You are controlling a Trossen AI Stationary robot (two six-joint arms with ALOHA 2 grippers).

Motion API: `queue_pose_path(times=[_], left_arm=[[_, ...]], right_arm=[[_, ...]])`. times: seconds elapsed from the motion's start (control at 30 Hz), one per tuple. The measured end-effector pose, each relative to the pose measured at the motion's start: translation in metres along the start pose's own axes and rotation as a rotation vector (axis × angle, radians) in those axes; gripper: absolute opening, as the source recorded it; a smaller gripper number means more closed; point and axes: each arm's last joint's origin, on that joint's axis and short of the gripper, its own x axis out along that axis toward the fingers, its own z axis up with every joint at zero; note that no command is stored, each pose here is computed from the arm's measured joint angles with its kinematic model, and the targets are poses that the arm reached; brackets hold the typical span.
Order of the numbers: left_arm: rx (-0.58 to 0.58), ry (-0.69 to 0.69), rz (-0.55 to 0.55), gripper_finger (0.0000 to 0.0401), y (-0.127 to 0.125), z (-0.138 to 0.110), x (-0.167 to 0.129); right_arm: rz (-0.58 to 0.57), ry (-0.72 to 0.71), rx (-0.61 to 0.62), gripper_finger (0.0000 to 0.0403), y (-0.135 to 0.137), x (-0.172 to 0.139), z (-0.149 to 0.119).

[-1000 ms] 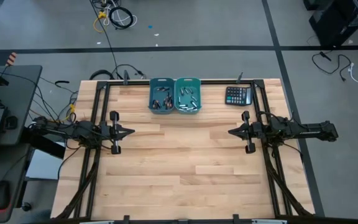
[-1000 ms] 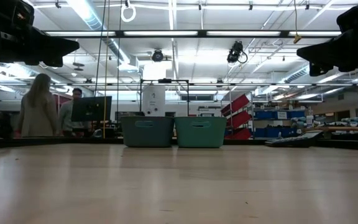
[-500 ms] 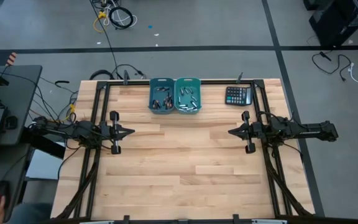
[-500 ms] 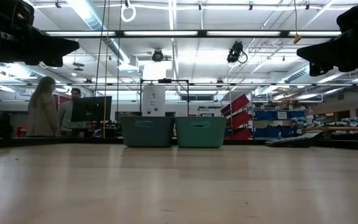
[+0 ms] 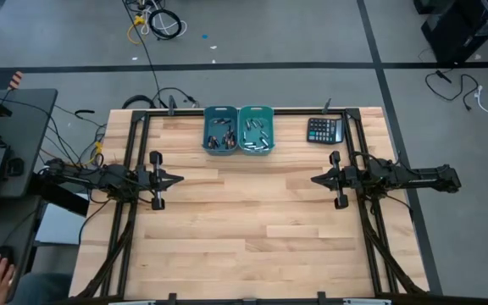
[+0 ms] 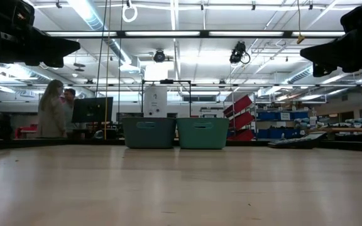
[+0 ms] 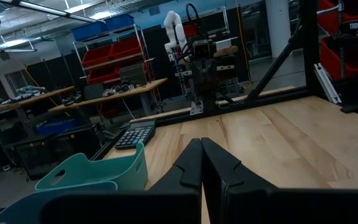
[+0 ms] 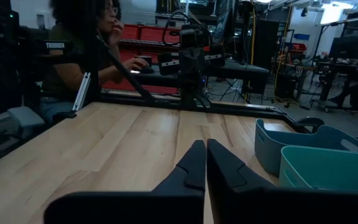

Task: Sort batteries
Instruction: Return to Home Position

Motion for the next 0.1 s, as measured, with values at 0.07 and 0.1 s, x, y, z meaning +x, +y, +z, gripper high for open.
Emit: queue_pose_path(times=[0.07,0.1], left_arm=[[0.000,0.000,0.000,0.0002,0.0000,0.0000,0.0000],[0.000,0.000,0.000,0.0002,0.0000,0.0000,0.0000]], right_arm=[[0.000,0.000,0.000,0.0004,0.0000,0.0000,0.0000],[0.000,0.000,0.000,0.0004,0.0000,0.0000,0.0000]])
